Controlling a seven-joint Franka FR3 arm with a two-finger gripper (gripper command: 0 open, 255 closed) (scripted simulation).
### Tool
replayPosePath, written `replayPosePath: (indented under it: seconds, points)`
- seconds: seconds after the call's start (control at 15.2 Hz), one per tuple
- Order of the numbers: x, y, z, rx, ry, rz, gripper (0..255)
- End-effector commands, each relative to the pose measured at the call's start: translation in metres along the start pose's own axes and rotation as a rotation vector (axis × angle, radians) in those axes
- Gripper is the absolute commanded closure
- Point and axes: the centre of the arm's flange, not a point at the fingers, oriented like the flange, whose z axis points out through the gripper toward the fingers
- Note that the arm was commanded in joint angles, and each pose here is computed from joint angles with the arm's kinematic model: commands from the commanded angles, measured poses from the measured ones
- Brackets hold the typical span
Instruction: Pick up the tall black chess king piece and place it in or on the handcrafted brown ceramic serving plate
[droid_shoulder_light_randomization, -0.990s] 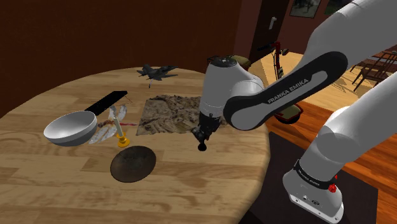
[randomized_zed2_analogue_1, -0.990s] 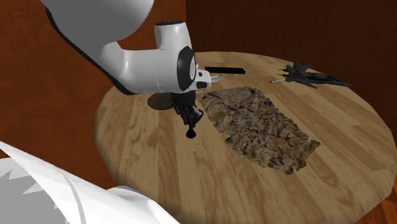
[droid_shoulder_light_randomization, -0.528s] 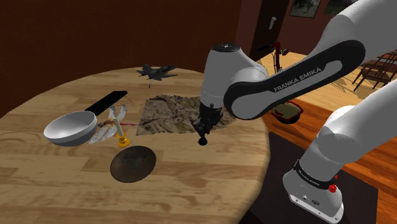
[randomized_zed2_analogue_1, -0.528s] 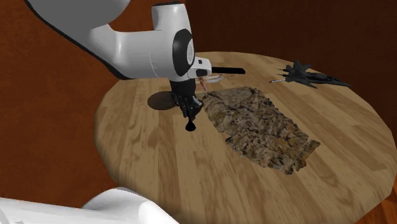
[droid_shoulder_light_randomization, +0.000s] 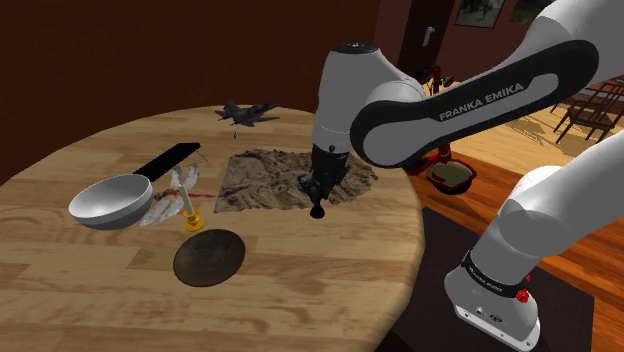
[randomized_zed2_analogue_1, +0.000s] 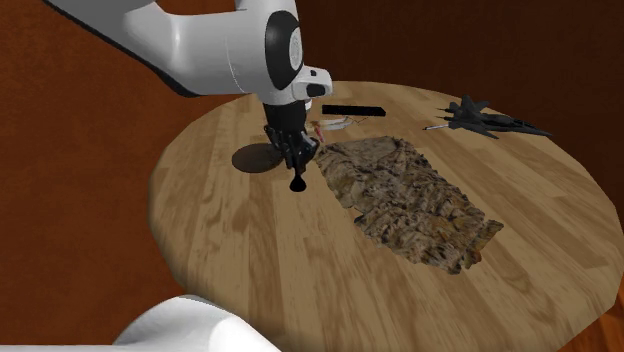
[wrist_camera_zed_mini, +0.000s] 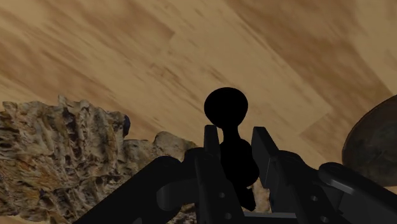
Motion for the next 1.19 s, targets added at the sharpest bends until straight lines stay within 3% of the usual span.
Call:
replayPosePath:
  seconds: [0.0, 1.12]
  points:
    - [0.005, -0.019, -0.004, 0.0, -0.001, 0.0, 255]
    - [0.074, -0.233, -0.005, 0.0, -0.001, 0.0, 255]
